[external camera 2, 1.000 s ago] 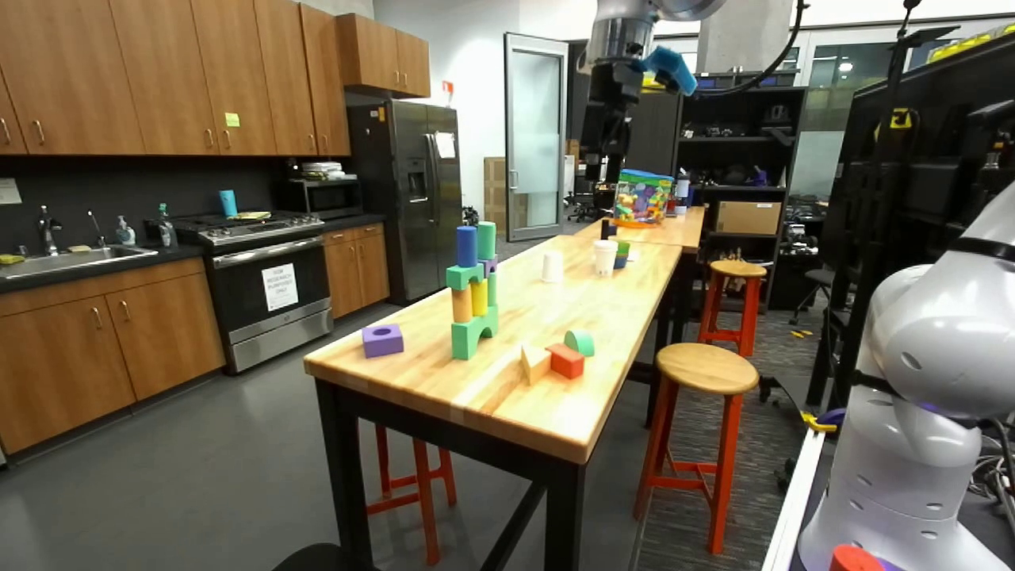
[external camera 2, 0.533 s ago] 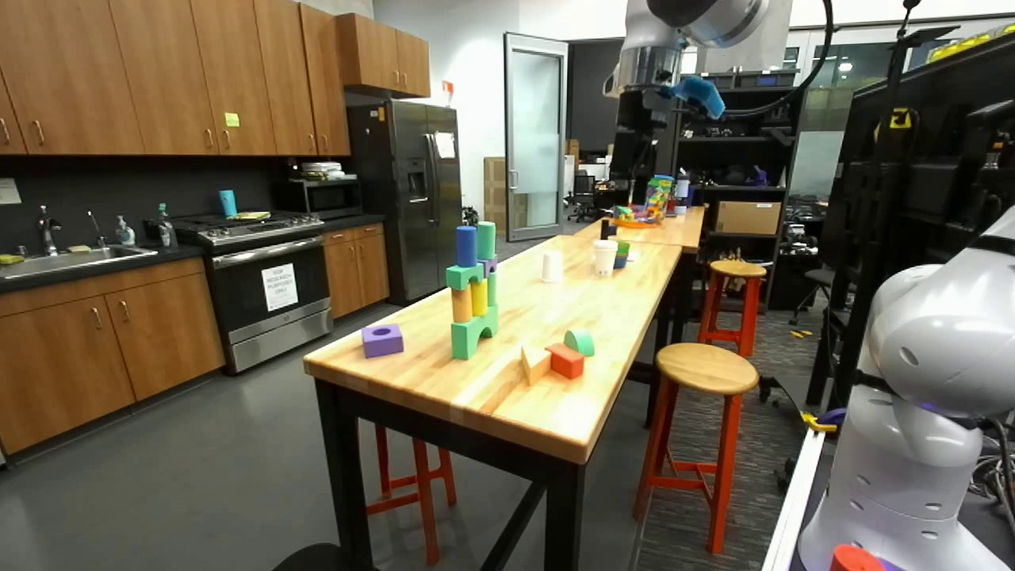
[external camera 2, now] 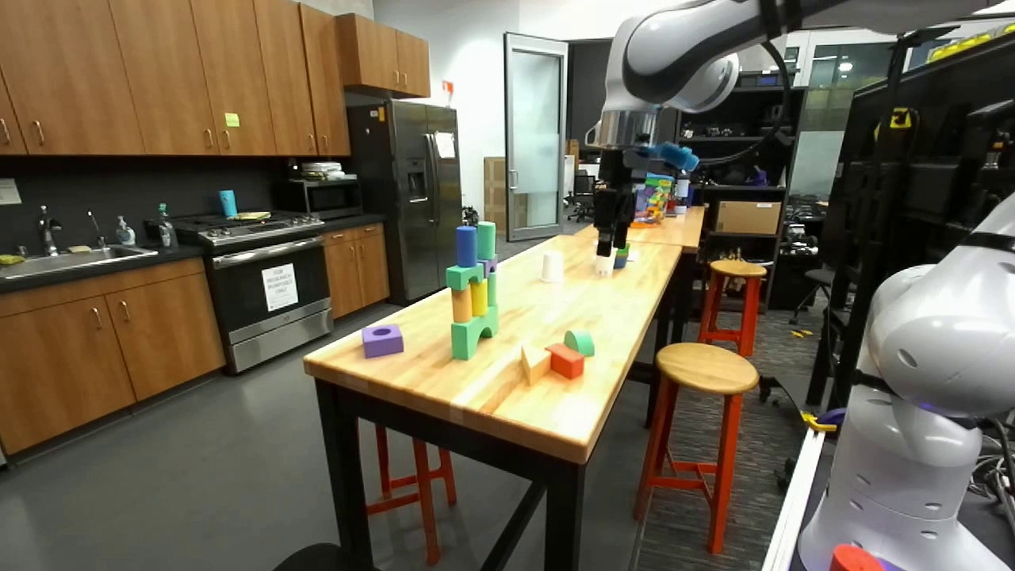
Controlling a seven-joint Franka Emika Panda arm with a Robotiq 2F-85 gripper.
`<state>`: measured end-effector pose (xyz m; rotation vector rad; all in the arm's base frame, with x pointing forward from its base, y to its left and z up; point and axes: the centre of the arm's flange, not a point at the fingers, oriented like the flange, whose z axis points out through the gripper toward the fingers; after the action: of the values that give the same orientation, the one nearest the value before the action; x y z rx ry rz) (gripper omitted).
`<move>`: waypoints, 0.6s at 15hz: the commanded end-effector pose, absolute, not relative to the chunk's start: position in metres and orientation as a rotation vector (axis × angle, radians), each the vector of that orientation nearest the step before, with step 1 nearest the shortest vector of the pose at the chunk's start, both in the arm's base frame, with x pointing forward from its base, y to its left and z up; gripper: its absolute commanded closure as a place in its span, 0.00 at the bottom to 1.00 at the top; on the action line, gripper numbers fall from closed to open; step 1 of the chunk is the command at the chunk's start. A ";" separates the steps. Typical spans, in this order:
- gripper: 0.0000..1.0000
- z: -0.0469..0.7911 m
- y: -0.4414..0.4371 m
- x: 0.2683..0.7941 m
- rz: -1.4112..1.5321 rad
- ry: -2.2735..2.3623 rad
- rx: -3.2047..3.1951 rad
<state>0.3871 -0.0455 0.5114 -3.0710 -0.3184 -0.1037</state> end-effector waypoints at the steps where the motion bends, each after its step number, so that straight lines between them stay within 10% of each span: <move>1: 0.00 0.501 -0.055 0.394 -0.118 -0.328 -3.095; 9: 0.00 0.516 -0.071 0.389 -0.100 -0.331 -3.186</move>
<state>0.3889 -0.0713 0.5164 -3.1864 -0.3312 -0.0996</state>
